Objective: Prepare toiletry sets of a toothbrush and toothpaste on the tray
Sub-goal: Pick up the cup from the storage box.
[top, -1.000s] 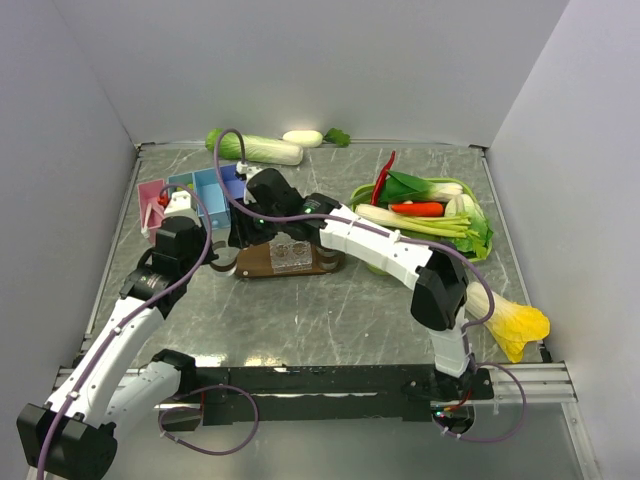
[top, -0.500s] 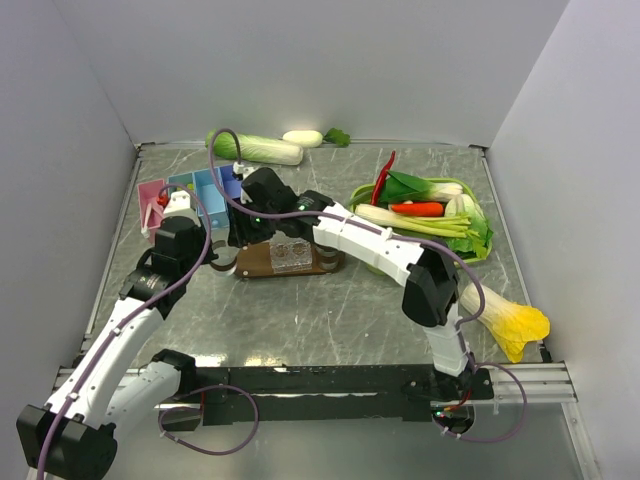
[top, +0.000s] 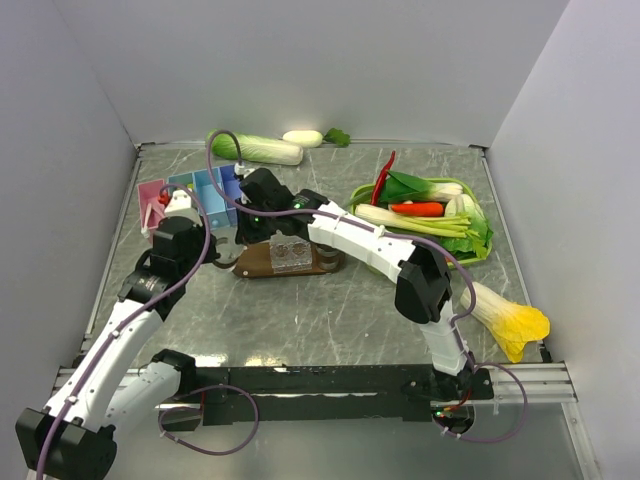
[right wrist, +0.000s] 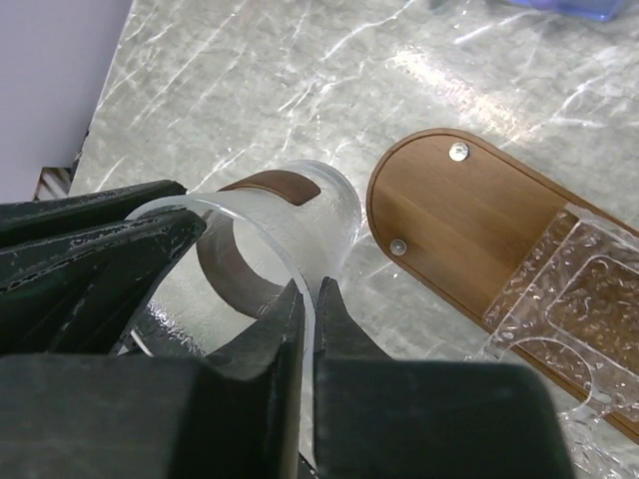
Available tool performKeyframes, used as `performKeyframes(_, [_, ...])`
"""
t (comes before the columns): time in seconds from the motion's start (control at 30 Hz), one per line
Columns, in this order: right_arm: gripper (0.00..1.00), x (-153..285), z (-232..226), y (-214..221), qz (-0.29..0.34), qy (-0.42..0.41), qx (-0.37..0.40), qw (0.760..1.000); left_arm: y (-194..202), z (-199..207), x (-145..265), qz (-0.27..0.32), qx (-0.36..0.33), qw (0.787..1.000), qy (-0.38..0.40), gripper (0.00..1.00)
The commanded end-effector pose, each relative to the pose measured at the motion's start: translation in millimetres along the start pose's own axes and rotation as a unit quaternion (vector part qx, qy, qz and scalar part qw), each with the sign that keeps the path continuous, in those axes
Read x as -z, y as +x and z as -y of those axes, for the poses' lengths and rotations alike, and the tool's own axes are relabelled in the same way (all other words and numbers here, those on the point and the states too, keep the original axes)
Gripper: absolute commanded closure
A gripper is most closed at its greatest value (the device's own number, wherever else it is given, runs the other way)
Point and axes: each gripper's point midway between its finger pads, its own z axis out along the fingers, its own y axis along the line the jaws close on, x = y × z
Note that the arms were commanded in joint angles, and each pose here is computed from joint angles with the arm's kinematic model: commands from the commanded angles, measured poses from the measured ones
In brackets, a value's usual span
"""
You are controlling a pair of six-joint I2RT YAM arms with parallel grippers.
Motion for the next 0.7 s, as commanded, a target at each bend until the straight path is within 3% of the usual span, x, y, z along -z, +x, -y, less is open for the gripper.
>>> performKeyframes(0.0, [1.0, 10.0, -16.8, -15.1, 0.013, -0.051, 0.02, 0.998, -32.4, 35.6, 8.5, 0.054, 0.011, 0.994, 0.091, 0.96])
performKeyframes(0.03, [1.0, 11.9, -16.0, -16.5, 0.016, -0.056, 0.03, 0.998, -30.8, 38.4, 9.2, 0.051, 0.006, 0.994, 0.101, 0.89])
performKeyframes(0.07, [1.0, 14.3, -14.9, -21.0, 0.022, -0.063, 0.037, 0.997, -30.3, 44.6, 11.1, 0.049, 0.003, 0.992, 0.118, 0.71])
performKeyframes(0.17, [1.0, 26.3, -7.8, -22.3, 0.024, -0.067, 0.065, 0.995, -31.2, 48.0, 13.9, 0.052, -0.004, 0.99, 0.131, 0.47])
performKeyframes(0.27, [1.0, 40.8, -3.9, -26.1, 0.028, -0.066, 0.105, 0.992, -31.6, 55.5, 20.2, 0.054, -0.012, 0.986, 0.157, 0.36])
performKeyframes(0.67, [1.0, 85.8, -19.8, -16.0, 0.009, -0.129, 0.205, 0.97, -24.0, 82.0, 33.2, 0.039, -0.037, 0.969, 0.243, 0.3])
